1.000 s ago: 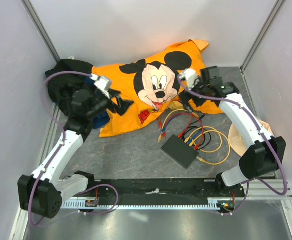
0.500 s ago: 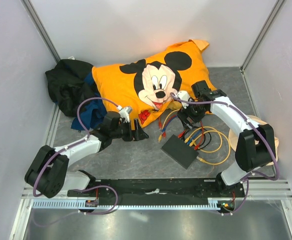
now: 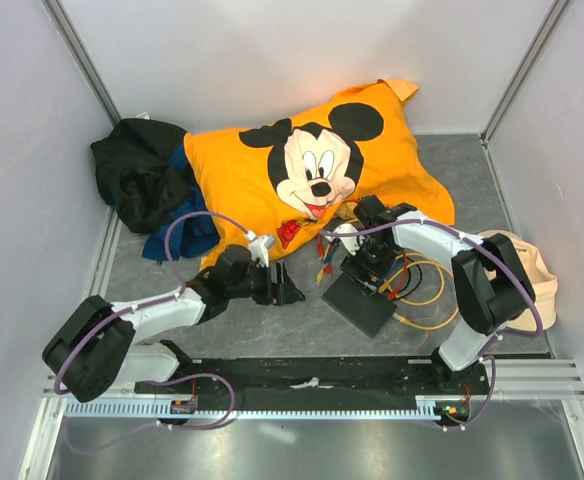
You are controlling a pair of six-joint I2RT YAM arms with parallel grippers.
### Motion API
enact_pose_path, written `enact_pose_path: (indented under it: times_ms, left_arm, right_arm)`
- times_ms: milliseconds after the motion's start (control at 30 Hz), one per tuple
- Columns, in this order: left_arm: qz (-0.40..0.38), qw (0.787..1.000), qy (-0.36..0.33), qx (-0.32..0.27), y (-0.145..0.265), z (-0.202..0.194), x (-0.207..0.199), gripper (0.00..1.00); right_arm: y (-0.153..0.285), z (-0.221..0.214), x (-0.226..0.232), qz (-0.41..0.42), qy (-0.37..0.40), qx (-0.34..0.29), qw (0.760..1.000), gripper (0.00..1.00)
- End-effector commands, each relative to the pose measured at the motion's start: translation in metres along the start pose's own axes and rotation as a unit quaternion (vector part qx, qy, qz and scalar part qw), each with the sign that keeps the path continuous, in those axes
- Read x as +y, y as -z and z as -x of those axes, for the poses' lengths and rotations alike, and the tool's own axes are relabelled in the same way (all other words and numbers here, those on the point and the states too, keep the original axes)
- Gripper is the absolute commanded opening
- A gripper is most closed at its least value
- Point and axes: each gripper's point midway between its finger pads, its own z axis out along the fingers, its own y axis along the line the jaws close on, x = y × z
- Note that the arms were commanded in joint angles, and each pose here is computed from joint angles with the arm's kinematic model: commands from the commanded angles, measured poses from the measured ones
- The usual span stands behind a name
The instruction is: Pull the plug from the switch port
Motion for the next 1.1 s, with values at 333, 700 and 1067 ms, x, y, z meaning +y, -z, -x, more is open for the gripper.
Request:
enact_pose_path:
  times_ms: [333,700,1067]
  left_arm:
    - [-0.078,0.994,-0.066,0.029,-0.033,-0.038,-0.044,0.15]
    - [0.008,0.994,-0.107,0.014,-0.039,-0.027,-0.012,0.02]
    - [0.065,0.993,-0.093,-0.007,-0.017,0.042,0.016,0.02]
  right_arm:
    - [-0.032,0.088,-0.008,0.054,-0.146,-0.047,0.987,0.68]
    - [-0.033,0.157,0.006,0.131,-0.194,-0.107,0.966,0.67]
    - [0.078,0.149,-0.031,0.005,-0.104,-0.187,0.977,0.86]
